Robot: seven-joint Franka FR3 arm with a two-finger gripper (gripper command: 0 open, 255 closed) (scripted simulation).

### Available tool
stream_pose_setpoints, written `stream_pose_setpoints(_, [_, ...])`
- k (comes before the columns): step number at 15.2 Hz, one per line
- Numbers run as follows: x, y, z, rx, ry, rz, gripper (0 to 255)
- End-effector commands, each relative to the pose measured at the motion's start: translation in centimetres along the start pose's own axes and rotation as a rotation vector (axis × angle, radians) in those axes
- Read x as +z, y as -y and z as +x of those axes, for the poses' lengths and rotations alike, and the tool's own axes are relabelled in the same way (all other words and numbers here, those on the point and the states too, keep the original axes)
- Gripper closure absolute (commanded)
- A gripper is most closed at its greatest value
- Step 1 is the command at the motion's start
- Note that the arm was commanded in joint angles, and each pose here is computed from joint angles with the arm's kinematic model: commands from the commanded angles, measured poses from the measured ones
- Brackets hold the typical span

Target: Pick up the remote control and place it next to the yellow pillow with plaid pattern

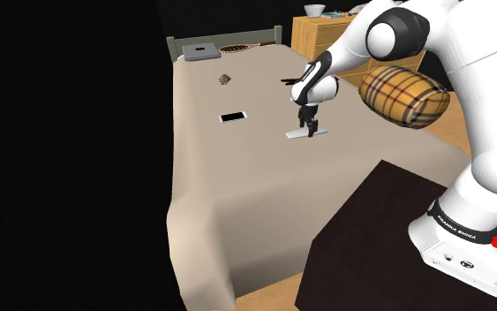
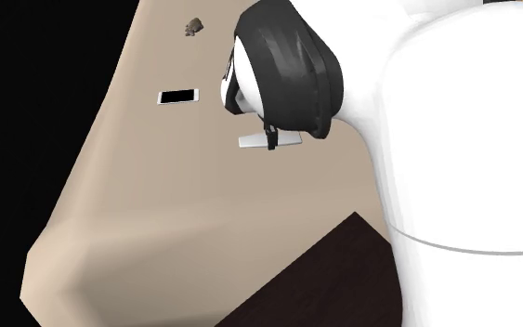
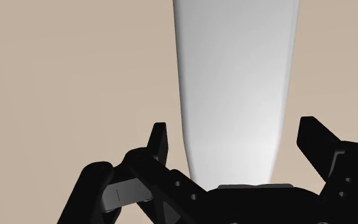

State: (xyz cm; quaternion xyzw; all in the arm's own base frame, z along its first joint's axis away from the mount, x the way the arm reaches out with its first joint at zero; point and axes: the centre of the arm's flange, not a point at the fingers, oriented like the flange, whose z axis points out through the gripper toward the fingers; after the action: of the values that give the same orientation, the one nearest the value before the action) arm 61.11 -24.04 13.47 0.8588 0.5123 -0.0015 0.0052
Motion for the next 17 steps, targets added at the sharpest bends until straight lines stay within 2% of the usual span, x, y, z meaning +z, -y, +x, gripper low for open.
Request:
stream_pose_setpoints(1, [0.24, 0.03, 0.05, 0.000, 0.000, -0.001, 0])
stream_pose_setpoints(6, [0.24, 0.03, 0.05, 0.000, 0.000, -0.001, 0])
stream_pose_setpoints(7, [0.24, 0.03, 0.05, 0.000, 0.000, -0.001, 255])
stream_pose_setpoints(17, [-0.29, 0.03, 0.04, 0.000, 0.000, -0.001, 255])
